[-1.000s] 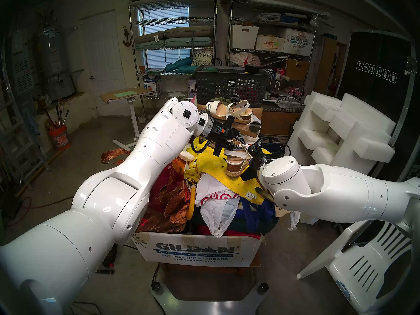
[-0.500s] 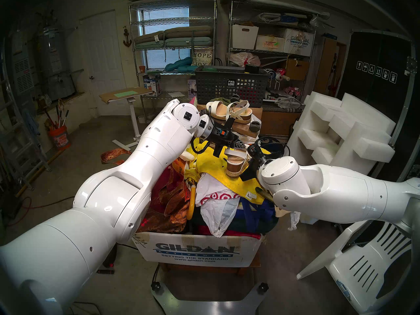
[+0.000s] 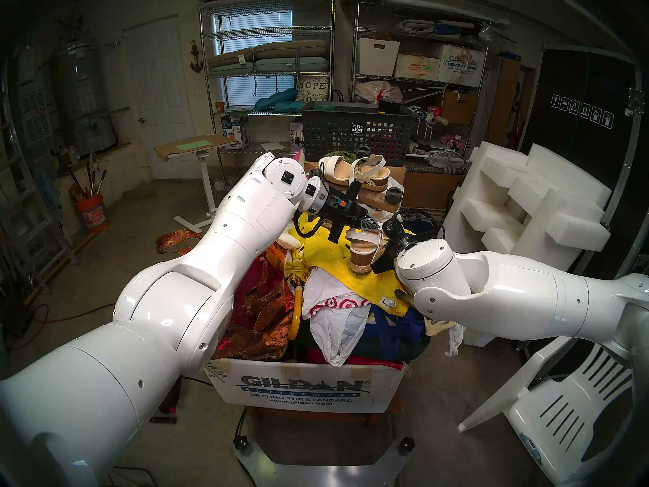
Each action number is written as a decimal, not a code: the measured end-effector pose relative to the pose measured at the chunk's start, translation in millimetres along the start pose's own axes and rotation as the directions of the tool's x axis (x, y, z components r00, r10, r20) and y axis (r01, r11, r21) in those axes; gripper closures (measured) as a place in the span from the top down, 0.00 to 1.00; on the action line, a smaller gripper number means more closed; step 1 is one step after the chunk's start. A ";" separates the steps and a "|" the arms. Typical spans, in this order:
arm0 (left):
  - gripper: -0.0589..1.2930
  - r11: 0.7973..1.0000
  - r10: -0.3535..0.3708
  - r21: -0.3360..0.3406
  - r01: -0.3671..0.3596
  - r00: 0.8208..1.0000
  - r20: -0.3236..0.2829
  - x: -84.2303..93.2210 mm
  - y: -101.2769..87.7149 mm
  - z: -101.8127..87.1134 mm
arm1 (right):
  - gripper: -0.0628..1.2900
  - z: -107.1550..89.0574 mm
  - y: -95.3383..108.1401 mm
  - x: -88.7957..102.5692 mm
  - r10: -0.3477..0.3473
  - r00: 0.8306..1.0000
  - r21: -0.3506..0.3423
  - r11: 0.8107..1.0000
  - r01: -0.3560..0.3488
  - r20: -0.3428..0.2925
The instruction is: Unbuckle a shoe
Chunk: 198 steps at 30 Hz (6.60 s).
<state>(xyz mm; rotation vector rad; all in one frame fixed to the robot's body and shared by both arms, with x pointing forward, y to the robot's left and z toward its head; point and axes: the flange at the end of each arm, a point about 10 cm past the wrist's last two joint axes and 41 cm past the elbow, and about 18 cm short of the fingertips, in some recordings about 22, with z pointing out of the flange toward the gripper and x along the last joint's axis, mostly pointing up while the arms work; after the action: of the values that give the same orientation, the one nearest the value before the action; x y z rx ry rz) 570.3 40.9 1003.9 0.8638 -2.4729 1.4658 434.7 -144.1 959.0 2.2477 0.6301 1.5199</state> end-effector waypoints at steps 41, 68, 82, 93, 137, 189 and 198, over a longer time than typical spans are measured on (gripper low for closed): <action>0.03 1.000 0.001 0.019 -0.001 1.000 0.005 -2.9 1.5 -6.7 | 0.03 -5.0 -16.0 10.3 0.060 0.996 0.005 0.998 -0.060 -0.065; 0.03 0.999 -0.045 0.020 0.044 0.999 0.011 -4.4 8.6 -17.5 | 0.03 -6.6 -21.1 15.4 0.079 0.991 0.008 0.997 -0.079 -0.107; 0.03 0.993 -0.114 0.042 0.113 0.993 0.012 -10.0 10.0 -17.7 | 0.03 -6.5 -26.5 12.6 0.107 0.991 0.065 0.993 -0.102 -0.076; 0.03 0.987 -0.153 0.047 0.154 0.988 -0.007 -11.1 9.3 -17.7 | 0.03 -7.2 -24.0 12.6 0.104 0.991 0.070 0.993 -0.098 -0.082; 0.03 0.694 -0.719 0.096 0.713 0.691 0.068 -1.2 31.9 -15.8 | 0.03 -13.1 -20.4 6.5 0.107 0.991 0.030 0.994 -0.105 -0.077; 0.03 0.571 -0.820 0.154 0.806 0.571 0.050 23.3 26.7 -19.9 | 0.03 -11.2 -13.7 8.0 0.111 0.987 0.183 0.979 -0.089 -0.114; 0.03 0.565 -0.823 0.168 0.808 0.566 0.048 20.1 27.4 -22.5 | 0.03 -7.3 -11.1 12.3 0.119 0.987 0.216 0.972 -0.094 -0.104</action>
<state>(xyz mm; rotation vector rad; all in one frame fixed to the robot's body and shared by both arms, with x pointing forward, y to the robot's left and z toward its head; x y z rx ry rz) 535.2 61.7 1002.6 1.8457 -1.5660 1.1974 430.1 -127.8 965.3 2.3962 0.7470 1.7195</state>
